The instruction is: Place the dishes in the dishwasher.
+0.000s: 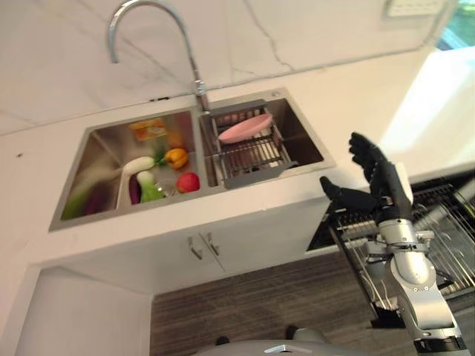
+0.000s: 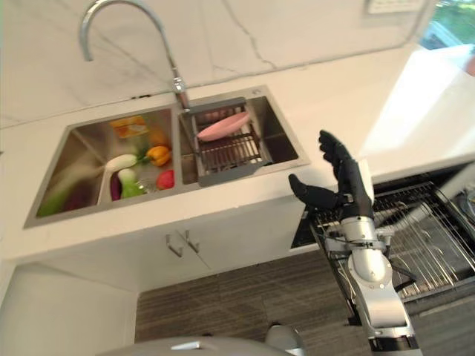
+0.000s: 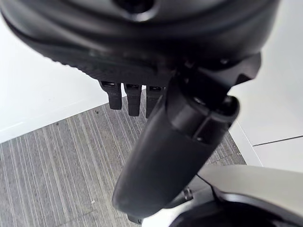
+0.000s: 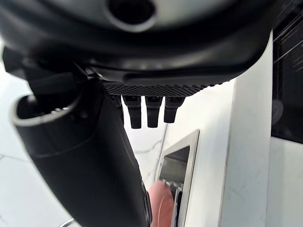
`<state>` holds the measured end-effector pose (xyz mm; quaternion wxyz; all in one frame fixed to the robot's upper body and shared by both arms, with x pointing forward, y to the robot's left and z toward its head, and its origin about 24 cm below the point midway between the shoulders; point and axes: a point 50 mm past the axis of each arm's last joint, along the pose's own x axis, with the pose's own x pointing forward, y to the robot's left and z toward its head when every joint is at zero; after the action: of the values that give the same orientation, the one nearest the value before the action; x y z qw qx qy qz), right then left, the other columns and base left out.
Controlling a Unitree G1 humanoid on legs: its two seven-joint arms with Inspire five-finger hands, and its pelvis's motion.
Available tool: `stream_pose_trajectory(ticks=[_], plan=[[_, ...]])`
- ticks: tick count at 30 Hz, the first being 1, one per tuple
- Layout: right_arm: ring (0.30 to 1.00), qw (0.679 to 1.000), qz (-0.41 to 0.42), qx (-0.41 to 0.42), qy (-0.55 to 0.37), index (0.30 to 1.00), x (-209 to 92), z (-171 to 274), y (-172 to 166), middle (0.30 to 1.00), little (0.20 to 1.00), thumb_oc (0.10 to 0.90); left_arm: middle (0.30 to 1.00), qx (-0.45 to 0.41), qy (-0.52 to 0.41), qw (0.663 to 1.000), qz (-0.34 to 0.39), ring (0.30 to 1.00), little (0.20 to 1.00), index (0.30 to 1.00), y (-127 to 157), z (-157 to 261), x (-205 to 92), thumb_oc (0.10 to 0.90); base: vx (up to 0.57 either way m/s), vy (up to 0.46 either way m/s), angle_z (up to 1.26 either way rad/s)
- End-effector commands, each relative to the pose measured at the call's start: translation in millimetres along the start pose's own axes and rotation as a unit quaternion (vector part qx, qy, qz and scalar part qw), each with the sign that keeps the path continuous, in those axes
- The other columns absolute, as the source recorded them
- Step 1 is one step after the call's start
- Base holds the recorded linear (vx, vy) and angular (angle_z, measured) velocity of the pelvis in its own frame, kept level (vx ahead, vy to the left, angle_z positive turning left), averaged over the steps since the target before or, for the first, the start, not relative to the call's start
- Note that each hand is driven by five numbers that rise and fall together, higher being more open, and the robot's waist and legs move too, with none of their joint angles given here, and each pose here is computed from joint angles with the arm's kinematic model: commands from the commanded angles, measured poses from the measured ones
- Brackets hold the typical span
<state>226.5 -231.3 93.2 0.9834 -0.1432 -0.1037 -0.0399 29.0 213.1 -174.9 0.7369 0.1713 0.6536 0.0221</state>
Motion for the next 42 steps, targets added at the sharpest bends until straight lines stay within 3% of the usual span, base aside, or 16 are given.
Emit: stream_pose_trajectory(ticks=[1, 6, 14, 28, 33, 42], plan=[[0.900, 0.987, -0.024, 0.026, -0.159, 0.900, 17.5, 57.8, -14.1, 0.900, 0.900, 0.800, 0.900, -0.011, -0.083, 0.996, 0.019, 0.900, 0.900, 0.900, 20.7, 49.8, 1.0, 0.800, 0.01, -0.112, 0.81], [0.900, 0.988, -0.057, 0.002, -0.147, 0.900, 17.1, 52.5, -24.1, 0.900, 0.900, 0.800, 0.900, -0.025, -0.071, 0.997, 0.020, 0.900, 0.900, 0.900, 17.8, 41.9, 1.4, 0.800, 0.07, 0.031, 0.63], [0.900, 0.986, -0.095, -0.058, -0.124, 0.900, 17.2, 42.6, -28.9, 0.900, 0.900, 0.800, 0.900, -0.047, 0.010, 0.999, 0.012, 0.900, 0.900, 0.900, 7.8, -4.0, 1.2, 0.800, 0.12, 0.172, -0.13], [0.900, 0.987, -0.082, -0.082, -0.113, 0.900, 15.6, 36.5, -20.8, 0.900, 0.900, 0.800, 0.900, -0.103, -0.047, 0.993, 0.031, 0.900, 0.900, 0.900, 20.3, 32.6, 2.2, 0.800, 0.09, -0.016, 0.05], [0.900, 0.983, -0.068, -0.123, -0.116, 0.900, 17.3, 39.1, -21.7, 0.900, 0.900, 0.800, 0.900, -0.111, -0.037, 0.993, 0.025, 0.900, 0.900, 0.900, 16.2, 26.9, 2.2, 0.800, 0.08, -0.115, -0.04], [0.900, 0.954, -0.054, -0.252, -0.155, 0.900, 39.8, 55.7, -30.9, 0.900, 0.900, 0.800, 0.900, -0.039, -0.024, 0.999, 0.008, 0.900, 0.900, 0.900, 7.9, 12.6, 1.7, 0.800, 0.03, -0.079, 0.12]])
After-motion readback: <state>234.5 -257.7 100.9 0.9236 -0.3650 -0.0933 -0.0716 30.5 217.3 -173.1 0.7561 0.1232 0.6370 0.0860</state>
